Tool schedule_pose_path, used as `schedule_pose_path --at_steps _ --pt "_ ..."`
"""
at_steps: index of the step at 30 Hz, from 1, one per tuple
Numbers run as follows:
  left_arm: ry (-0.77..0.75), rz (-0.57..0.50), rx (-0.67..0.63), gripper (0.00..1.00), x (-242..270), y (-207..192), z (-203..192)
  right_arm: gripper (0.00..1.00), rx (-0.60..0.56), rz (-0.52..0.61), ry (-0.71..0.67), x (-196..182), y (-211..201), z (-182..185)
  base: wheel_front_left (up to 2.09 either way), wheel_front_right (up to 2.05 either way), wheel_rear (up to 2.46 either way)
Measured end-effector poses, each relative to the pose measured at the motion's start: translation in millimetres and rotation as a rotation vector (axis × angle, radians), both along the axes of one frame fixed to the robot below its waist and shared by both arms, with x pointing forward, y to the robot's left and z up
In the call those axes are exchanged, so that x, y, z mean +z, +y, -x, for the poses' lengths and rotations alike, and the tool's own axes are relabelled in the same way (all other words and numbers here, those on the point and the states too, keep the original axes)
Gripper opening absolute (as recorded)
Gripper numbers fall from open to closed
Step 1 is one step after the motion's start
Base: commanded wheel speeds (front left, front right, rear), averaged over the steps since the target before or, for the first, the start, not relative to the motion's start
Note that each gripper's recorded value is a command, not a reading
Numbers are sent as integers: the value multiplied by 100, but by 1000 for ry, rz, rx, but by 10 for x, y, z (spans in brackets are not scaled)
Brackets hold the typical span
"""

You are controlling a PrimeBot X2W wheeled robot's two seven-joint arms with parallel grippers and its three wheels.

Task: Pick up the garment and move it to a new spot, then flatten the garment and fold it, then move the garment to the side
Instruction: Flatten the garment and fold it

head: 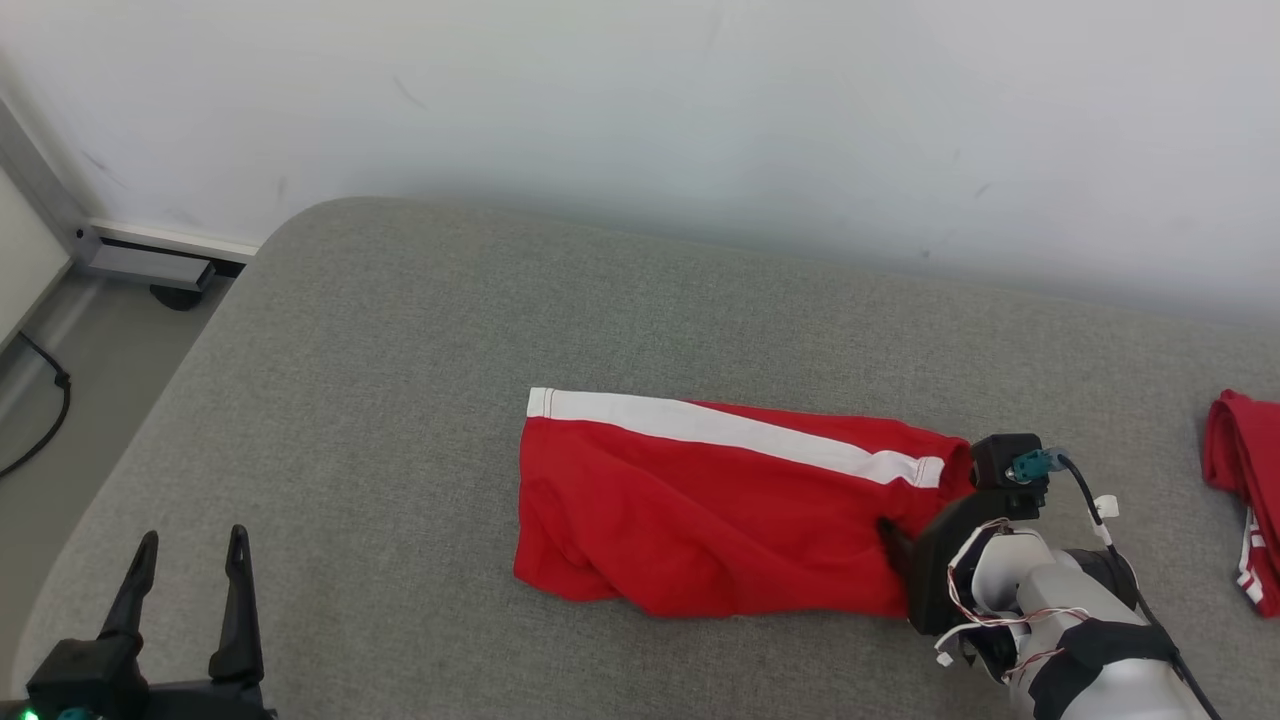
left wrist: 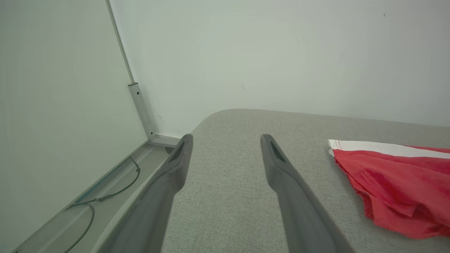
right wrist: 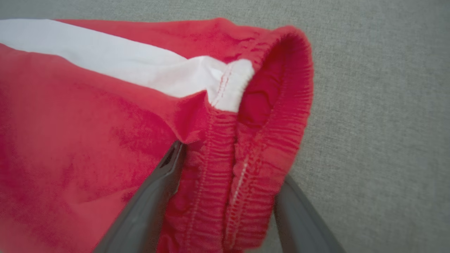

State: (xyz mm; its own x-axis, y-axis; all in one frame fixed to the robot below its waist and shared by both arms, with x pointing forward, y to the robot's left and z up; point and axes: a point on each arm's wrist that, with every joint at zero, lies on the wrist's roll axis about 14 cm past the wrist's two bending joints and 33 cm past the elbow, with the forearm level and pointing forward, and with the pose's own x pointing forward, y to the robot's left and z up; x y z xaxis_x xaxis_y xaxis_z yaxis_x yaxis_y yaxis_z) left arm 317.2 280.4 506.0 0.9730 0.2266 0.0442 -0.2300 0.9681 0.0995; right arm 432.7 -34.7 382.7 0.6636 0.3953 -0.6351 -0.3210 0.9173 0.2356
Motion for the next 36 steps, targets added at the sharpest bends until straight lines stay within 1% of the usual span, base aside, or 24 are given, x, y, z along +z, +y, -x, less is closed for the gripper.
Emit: schedule_pose_path --at_steps 1,6,9,13,14,17,20,24,28,36 --pt "1 2 3 100 -5 8 3 0 4 -5 -5 10 22 -3 0 0 0" --pt "2 4 7 100 -11 18 2 0 8 -20 -27 44 61 1 0 0 0" --pt "0 9 0 100 -12 -11 -17 0 -9 -19 -35 58 -15 -14 0 0 0" --pt "-3 14 -18 100 -9 -71 -46 0 -59 0 -65 131 -311 -112 0 0 0" --pt "-3 14 -18 100 -9 -71 -46 0 -59 0 -65 131 -311 -112 0 0 0" --pt "-5 16 -37 100 -6 -127 -80 0 -96 25 -92 201 -581 -183 0 0 0" --pt "-9 22 -58 100 4 -177 -124 0 -116 38 -102 261 -758 -208 0 0 0" --pt "-18 28 -80 100 26 -244 -181 0 -133 -10 -91 347 -799 -198 0 0 0" --pt "-21 35 -98 100 28 -312 -223 0 -133 -84 -75 472 -784 -188 0 0 0" --pt "-34 30 -85 100 71 -266 -213 0 -47 -275 -46 803 -443 -108 0 0 0"
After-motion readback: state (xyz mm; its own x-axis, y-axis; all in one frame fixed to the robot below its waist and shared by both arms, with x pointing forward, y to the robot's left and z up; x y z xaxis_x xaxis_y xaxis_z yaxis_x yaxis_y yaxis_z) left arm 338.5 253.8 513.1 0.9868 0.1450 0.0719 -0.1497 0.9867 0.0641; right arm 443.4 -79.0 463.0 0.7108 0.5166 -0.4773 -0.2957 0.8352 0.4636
